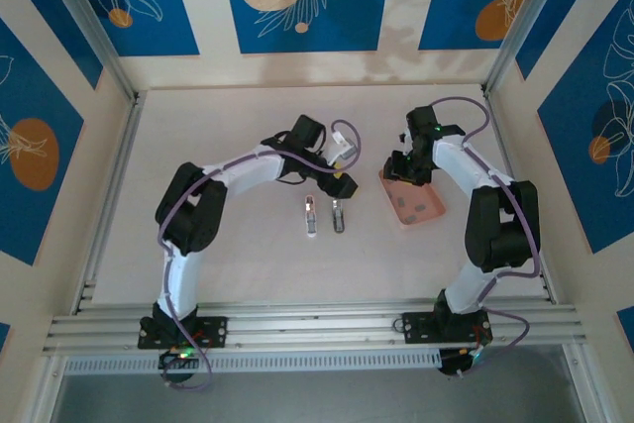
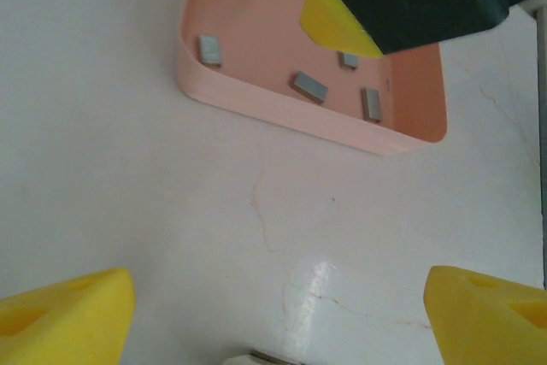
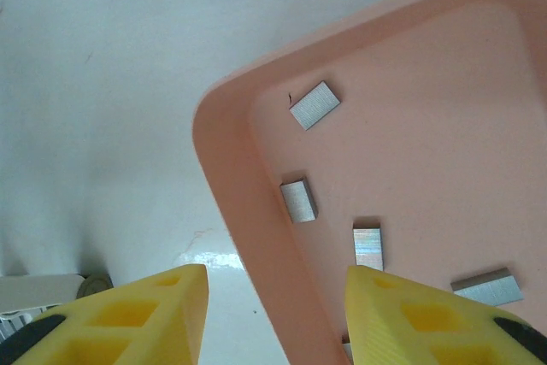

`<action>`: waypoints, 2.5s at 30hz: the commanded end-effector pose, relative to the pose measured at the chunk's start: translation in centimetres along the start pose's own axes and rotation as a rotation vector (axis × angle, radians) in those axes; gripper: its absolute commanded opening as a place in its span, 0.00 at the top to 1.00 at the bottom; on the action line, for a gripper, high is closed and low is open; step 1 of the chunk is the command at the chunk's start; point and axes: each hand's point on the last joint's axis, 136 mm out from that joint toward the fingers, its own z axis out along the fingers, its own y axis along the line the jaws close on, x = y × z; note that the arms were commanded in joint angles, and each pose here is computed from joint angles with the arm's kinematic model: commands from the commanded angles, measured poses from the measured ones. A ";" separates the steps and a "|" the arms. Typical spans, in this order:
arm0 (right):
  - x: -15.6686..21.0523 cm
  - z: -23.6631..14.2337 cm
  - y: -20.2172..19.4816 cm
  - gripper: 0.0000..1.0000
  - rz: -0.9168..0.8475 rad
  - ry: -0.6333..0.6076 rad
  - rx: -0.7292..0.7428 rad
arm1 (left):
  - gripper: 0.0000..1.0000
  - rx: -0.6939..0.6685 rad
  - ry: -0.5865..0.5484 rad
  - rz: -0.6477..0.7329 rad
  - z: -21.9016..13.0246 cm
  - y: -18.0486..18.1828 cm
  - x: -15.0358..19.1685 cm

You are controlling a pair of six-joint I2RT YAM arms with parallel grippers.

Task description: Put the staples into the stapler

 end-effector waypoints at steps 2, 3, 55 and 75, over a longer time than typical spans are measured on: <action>0.1 -0.1 0.7 0.54 -0.031 0.014 -0.040 | 0.13 0.039 0.134 0.058 0.7 -1.3 1.8; 0.1 -0.1 0.7 0.54 -0.034 0.015 -0.040 | 0.13 0.038 0.155 0.073 0.9 -1.4 2.0; 0.6 -2.7 1.4 0.54 -0.059 -0.056 -0.085 | 0.12 -0.182 0.331 -0.060 -1.3 0.3 2.8; 0.1 -3.0 1.8 0.54 -0.074 -0.071 -0.088 | 0.17 -0.051 0.420 -0.077 -1.5 -2.3 4.7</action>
